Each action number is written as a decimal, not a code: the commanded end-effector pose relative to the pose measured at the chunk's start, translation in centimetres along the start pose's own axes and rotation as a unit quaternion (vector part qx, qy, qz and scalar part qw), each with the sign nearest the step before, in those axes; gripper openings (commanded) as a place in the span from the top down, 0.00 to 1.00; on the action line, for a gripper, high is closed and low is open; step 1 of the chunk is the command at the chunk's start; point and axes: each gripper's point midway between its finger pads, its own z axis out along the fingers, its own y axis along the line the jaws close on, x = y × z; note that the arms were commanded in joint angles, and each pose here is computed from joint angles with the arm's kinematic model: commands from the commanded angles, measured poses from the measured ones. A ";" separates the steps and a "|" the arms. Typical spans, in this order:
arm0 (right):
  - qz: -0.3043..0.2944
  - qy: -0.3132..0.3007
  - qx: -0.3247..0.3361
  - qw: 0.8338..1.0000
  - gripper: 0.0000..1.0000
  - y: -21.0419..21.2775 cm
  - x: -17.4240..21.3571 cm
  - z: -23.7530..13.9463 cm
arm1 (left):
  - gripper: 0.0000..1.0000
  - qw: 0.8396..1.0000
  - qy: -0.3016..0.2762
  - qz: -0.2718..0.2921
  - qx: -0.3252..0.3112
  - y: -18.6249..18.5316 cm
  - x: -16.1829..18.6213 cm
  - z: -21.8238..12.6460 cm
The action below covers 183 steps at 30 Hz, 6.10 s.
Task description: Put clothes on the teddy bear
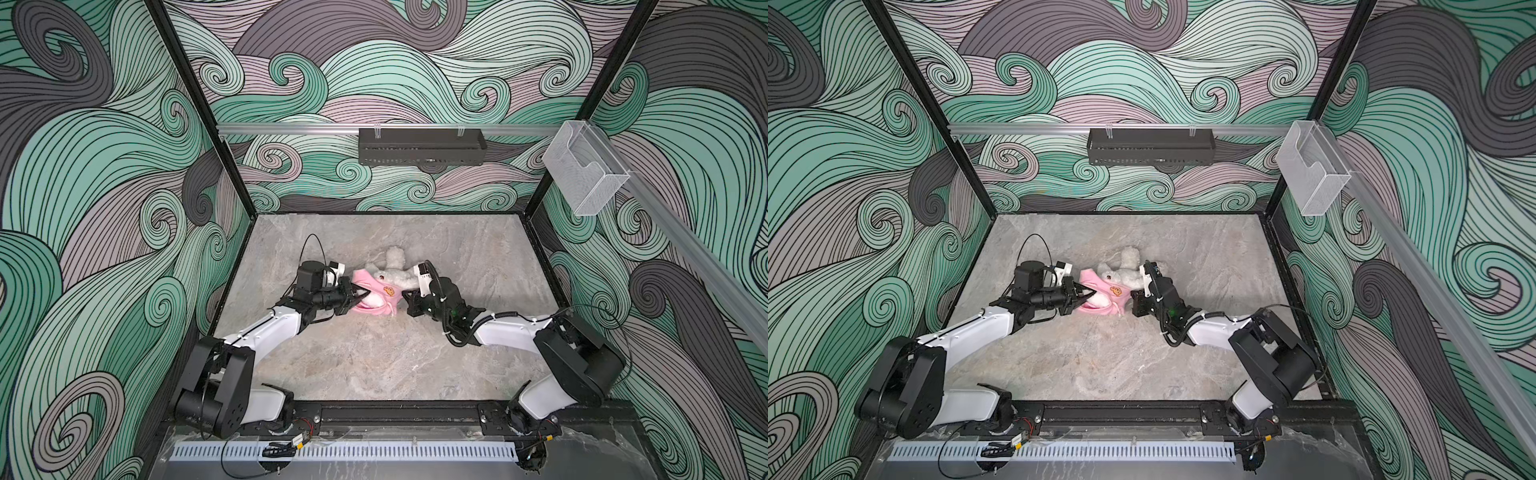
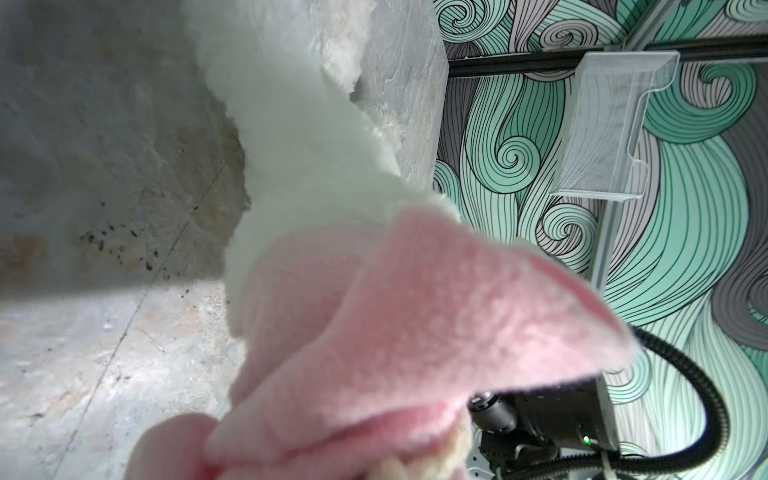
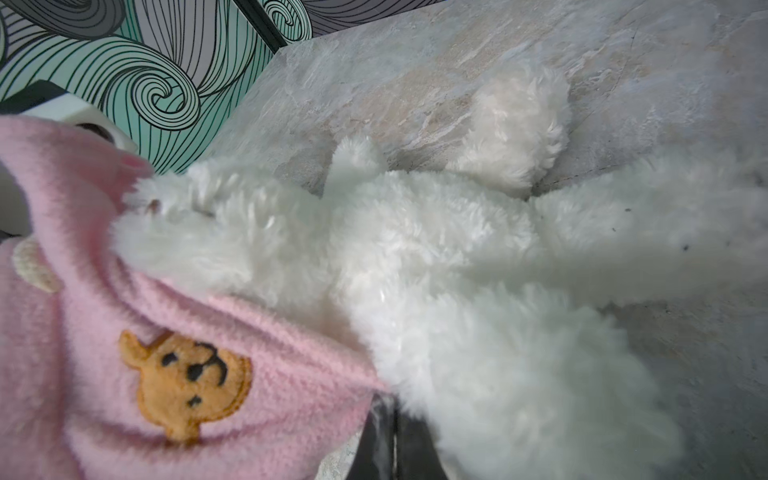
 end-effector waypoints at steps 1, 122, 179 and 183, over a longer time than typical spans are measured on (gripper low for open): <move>0.005 0.045 0.039 0.998 1.00 -4.5 2.9 0.1 | 1.00 0.983 0.002 0.182 -0.036 -1.8 -0.1 -0.5; -0.107 -0.054 -0.204 0.972 0.70 6.2 -1.0 -5.0 | 1.00 0.979 0.044 -0.197 0.037 -8.0 -1.3 -0.4; -0.010 -0.002 -0.062 0.998 0.50 -1.0 -6.2 -12.4 | 1.00 0.891 0.026 0.453 -0.021 -4.5 -0.2 4.1; 0.065 0.058 -0.154 0.984 0.52 1.1 -8.4 -10.3 | 1.00 0.807 -0.001 0.590 -0.024 -4.8 0.6 3.4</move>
